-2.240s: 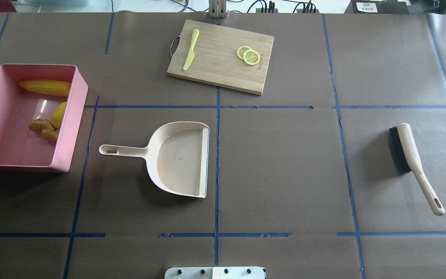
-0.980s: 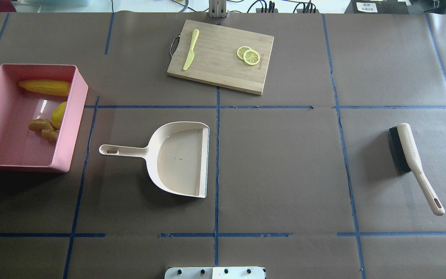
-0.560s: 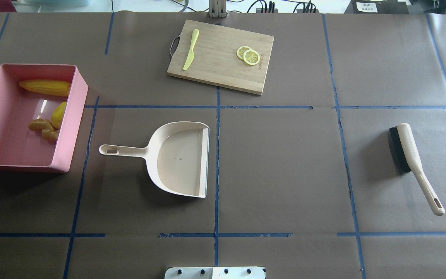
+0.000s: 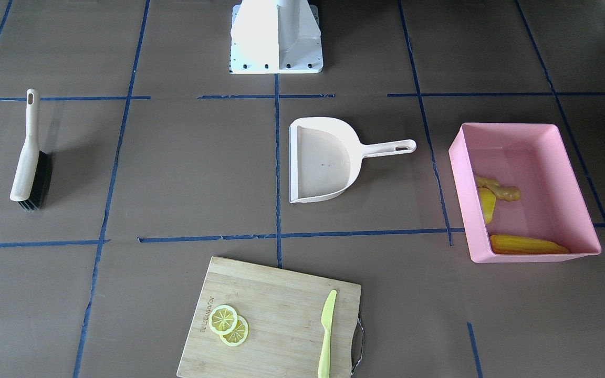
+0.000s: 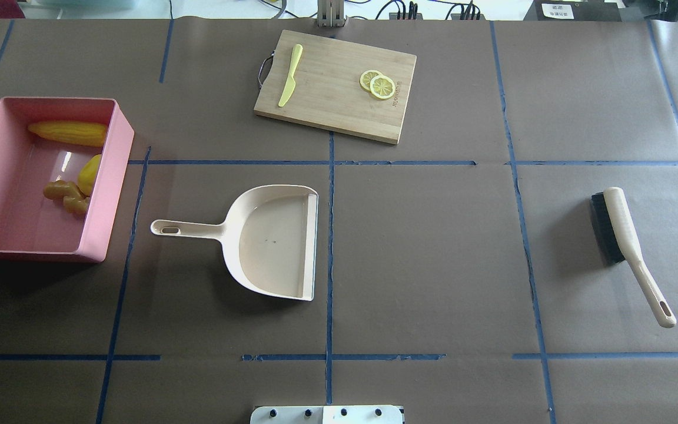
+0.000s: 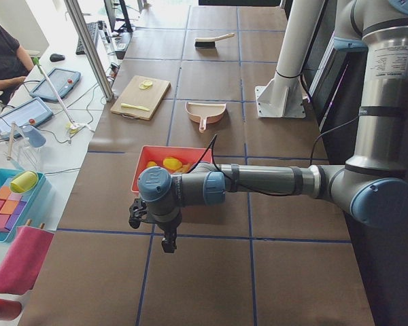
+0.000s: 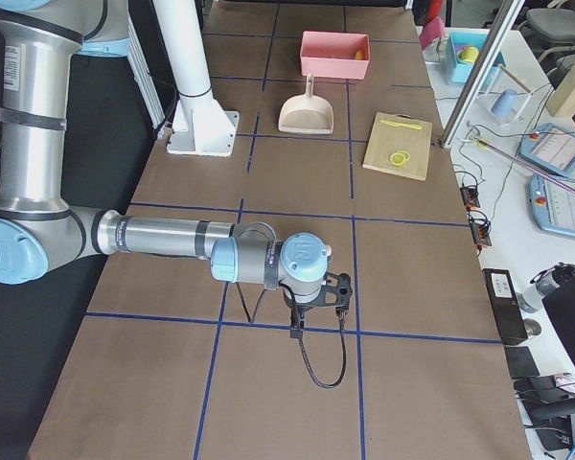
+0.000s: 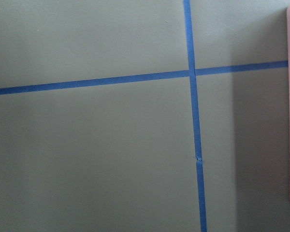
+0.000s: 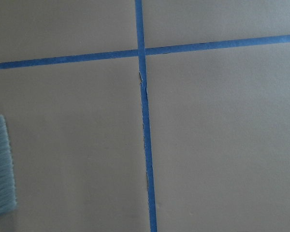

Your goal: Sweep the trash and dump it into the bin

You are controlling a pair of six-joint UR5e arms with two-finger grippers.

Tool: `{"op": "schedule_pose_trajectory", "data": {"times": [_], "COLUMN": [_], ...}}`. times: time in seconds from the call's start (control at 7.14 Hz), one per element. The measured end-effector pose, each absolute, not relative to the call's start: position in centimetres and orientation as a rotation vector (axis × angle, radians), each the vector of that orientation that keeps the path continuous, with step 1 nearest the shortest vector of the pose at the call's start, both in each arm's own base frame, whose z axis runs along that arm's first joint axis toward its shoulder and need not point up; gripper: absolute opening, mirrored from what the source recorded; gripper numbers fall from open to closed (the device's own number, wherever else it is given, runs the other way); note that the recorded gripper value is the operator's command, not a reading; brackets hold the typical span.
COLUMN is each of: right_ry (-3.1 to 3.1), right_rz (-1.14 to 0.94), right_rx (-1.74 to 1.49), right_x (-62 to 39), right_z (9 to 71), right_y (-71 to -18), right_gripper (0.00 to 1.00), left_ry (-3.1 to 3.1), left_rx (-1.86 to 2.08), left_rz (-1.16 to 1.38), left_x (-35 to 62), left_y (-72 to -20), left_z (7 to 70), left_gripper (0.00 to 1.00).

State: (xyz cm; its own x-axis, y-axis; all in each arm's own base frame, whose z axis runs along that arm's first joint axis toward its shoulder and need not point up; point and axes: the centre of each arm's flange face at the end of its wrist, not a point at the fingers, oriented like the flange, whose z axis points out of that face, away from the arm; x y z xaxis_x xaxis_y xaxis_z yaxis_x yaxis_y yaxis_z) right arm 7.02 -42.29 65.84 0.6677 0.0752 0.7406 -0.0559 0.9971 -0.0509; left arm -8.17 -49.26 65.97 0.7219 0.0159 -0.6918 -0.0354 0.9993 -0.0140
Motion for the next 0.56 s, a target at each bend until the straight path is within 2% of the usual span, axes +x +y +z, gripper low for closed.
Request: {"op": "schedule_pose_trajectory", "data": {"times": [0.56], "right_ry": [-0.834], "right_rz": [0.076], "right_rx": [-0.021], "right_x": [7.09], "right_z": [65.79], "right_y": [-42.32], "right_gripper": [1.00], "left_ry": [0.764], "left_rx": [-0.018], "left_rz": [0.032], "left_x": [-8.17], "left_y": [-49.24], "left_z": [65.76], "left_gripper": [1.00]}}
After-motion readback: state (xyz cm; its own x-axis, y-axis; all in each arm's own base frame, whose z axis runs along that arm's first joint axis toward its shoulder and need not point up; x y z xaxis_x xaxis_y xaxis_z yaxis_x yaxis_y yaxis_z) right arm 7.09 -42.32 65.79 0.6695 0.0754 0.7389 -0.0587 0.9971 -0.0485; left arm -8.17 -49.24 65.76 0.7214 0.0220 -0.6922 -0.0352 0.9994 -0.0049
